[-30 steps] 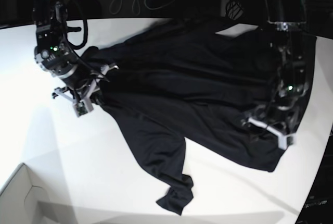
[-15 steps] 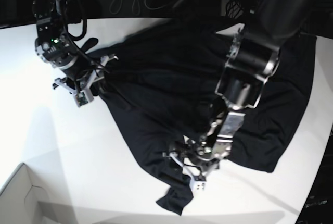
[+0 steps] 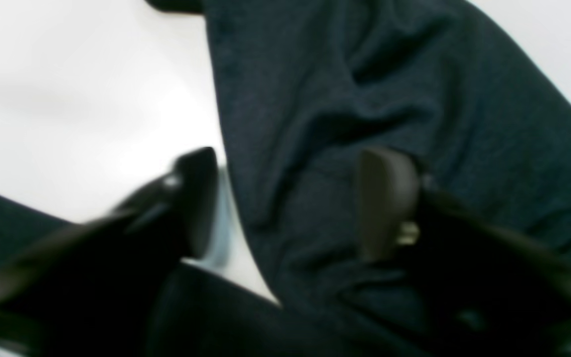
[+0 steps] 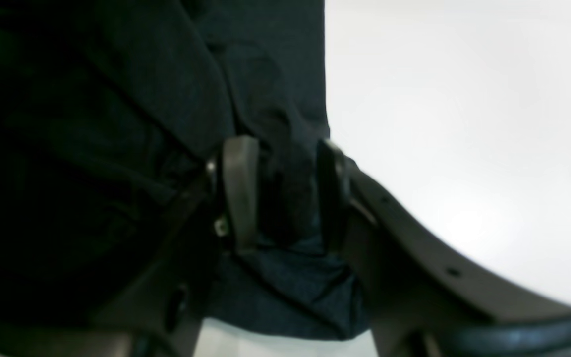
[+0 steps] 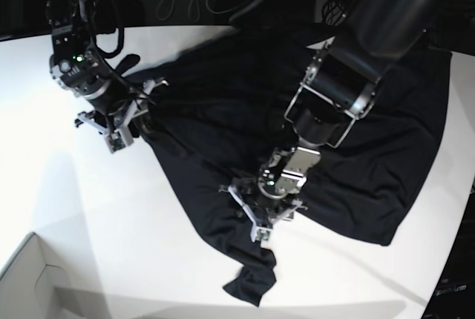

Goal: Layout the t-shirt on the table in an organized manner, then fold the t-shirt properly
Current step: 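Pull the hem with the left gripper toward the collar, folding it over, then release the fold and regrasp the hem fabric with the left gripper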

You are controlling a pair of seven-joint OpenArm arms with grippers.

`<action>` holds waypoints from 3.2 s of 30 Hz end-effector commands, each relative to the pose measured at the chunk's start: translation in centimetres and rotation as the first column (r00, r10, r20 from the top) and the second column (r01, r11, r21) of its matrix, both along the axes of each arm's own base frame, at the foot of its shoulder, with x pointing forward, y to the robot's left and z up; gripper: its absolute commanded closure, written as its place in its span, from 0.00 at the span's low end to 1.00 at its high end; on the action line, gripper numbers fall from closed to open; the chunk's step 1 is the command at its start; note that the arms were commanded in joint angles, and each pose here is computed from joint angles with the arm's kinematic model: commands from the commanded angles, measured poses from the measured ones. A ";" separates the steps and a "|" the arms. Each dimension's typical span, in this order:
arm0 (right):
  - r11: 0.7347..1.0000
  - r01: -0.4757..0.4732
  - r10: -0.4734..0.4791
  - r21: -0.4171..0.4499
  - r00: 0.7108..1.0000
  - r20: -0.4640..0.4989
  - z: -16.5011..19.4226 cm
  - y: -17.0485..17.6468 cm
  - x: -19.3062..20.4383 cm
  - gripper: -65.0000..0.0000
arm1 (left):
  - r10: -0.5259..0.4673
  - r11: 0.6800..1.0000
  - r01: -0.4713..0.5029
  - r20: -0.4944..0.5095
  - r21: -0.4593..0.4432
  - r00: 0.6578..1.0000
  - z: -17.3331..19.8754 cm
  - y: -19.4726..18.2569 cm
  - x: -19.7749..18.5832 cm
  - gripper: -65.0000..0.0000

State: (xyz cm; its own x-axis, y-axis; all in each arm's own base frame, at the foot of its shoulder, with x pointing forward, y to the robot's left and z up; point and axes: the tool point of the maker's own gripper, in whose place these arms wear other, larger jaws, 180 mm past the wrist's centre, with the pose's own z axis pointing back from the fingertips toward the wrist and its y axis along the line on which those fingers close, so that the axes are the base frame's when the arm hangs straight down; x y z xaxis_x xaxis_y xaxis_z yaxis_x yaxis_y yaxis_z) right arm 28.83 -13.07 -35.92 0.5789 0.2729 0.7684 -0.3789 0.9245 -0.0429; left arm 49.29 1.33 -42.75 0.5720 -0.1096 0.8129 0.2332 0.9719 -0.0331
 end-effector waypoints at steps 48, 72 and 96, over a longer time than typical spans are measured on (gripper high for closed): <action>1.000 0.011 -0.011 0.007 0.999 0.036 0.4 -0.6 1.9 0.69 | -0.336 0.932 0.351 0.153 -0.088 0.929 10.1 0.0 -24.5 0.96; 1.000 0.009 -0.009 0.007 1.000 0.026 0.2 -0.5 1.7 0.69 | 0.140 0.978 -0.118 0.121 -0.172 0.983 10.8 3.4 -2.1 0.41; 1.000 0.009 -0.009 0.007 1.000 0.022 0.1 -0.5 1.6 0.69 | 0.299 0.953 -0.302 0.102 0.016 0.949 3.8 10.0 2.5 0.41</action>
